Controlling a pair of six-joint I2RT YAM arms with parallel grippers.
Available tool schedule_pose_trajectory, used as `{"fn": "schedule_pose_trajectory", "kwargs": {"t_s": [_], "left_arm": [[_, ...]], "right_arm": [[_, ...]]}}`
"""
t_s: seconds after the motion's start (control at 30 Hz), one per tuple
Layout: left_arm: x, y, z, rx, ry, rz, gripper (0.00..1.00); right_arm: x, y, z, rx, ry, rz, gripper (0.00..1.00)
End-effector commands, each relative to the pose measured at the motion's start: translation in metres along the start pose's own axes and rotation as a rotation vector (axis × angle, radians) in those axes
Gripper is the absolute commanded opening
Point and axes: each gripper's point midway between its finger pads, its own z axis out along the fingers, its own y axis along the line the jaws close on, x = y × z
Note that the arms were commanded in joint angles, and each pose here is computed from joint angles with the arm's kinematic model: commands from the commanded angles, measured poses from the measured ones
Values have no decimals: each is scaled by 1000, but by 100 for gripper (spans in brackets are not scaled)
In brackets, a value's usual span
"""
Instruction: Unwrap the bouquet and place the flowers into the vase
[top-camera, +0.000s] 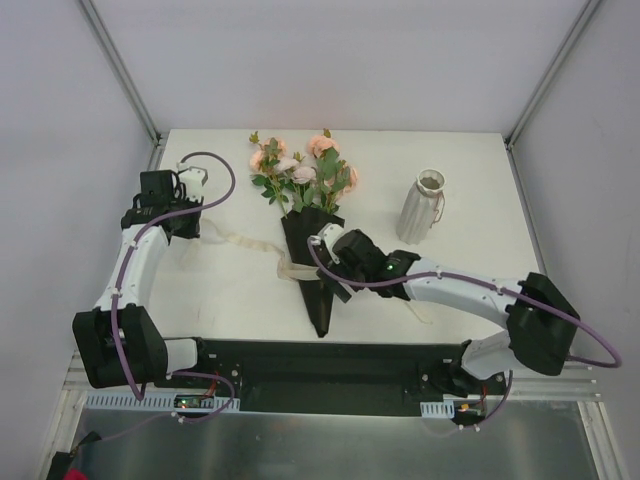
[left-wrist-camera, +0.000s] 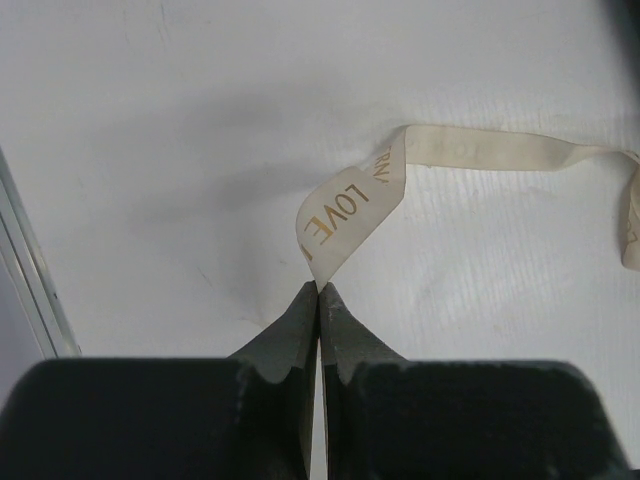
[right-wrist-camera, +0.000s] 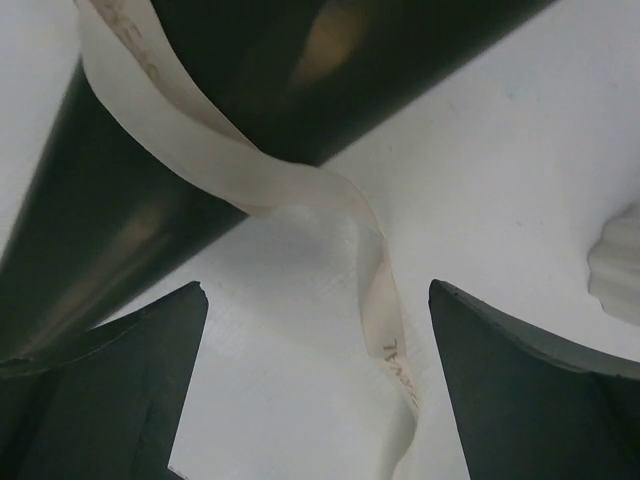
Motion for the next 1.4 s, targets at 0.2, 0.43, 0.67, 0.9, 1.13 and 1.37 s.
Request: {"fn": "schedule_pose_trajectory", "kwargs": {"t_s": [0.2,0.43,0.67,0.9,1.13,1.37], "left_arm": [[13,13,1,-77,56,13,0],[8,27,3,-146,65,-6,0],[10,41,4,-211,83,-5,0],[15,72,5,-325,119,-39,0],[23,110,-2,-426,137,-112,0],[9,83,-19,-291,57,-70,91]], "right_arm": [[-55,29,36,-211,-86,4,94],[-44,33,50,-239,-60,34,58],[-43,13,36,-171,-94,74,1],[-13,-48,3,55,-102,204,1],[69,-157,-54,600,98,488,1],[85,-194,-110,845,72,559,80]]}}
